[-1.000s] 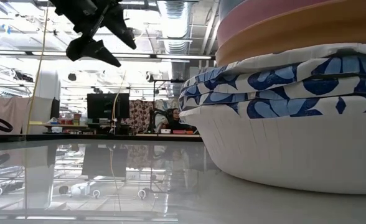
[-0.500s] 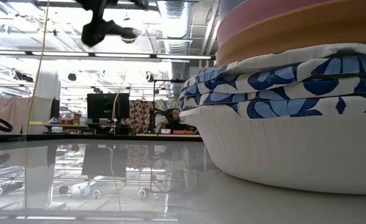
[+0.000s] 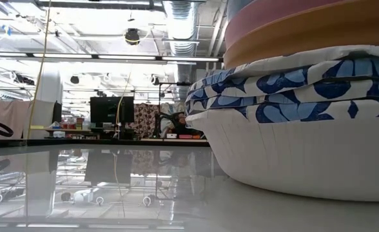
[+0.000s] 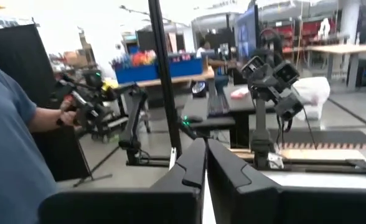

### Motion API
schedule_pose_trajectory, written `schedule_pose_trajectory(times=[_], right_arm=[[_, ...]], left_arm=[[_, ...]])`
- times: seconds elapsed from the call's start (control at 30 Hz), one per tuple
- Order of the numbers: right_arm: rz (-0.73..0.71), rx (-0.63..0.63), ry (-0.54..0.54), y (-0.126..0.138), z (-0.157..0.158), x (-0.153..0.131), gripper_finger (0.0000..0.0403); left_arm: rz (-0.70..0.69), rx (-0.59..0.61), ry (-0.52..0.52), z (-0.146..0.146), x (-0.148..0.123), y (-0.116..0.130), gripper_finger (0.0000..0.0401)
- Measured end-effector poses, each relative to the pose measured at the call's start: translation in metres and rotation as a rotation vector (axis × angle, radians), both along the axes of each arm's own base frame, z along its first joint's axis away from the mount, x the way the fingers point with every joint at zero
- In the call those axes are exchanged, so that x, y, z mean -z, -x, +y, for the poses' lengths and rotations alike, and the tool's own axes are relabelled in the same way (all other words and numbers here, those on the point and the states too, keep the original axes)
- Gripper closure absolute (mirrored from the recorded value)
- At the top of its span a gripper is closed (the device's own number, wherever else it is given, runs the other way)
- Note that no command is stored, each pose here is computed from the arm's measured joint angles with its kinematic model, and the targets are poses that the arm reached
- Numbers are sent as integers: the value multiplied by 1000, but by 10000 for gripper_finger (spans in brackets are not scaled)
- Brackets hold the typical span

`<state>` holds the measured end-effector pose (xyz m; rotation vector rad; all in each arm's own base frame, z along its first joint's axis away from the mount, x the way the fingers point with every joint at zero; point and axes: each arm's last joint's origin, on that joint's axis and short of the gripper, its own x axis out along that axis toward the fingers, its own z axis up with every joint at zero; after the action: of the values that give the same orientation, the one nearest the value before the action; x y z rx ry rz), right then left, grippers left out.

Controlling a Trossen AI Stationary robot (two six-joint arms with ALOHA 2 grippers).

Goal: Nest bowls inside each other
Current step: Return to Home Position

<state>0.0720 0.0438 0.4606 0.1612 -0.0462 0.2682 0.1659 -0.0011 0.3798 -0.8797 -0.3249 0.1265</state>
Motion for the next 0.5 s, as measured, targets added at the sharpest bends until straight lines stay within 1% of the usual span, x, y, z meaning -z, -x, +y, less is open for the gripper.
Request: schedule_pose_trajectory(times=[0.1, 0.23, 0.33, 0.37, 0.43, 0.47, 0.5], right_arm=[[-34, 8, -25, 12, -10, -2, 364], [-31, 19, -57, 22, -19, -1, 365], [-79, -17, 21, 32, -25, -1, 365], [-109, -36, 30, 37, -29, -2, 365], [-173, -91, 28, 48, -35, -5, 365], [-206, -129, 30, 53, -38, -6, 365], [-245, -180, 37, 59, -41, -7, 365]], left_arm=[[-48, 0, -3, 1, -7, 13, 120], [-42, -87, -110, 3, -11, 25, 120], [-58, -115, -167, 4, -15, 36, 120], [-62, -123, -203, 4, -17, 40, 120], [-68, -132, -319, 4, -20, 49, 120], [-74, -132, -370, 3, -22, 54, 120], [-85, -130, -399, 3, -23, 58, 120]])
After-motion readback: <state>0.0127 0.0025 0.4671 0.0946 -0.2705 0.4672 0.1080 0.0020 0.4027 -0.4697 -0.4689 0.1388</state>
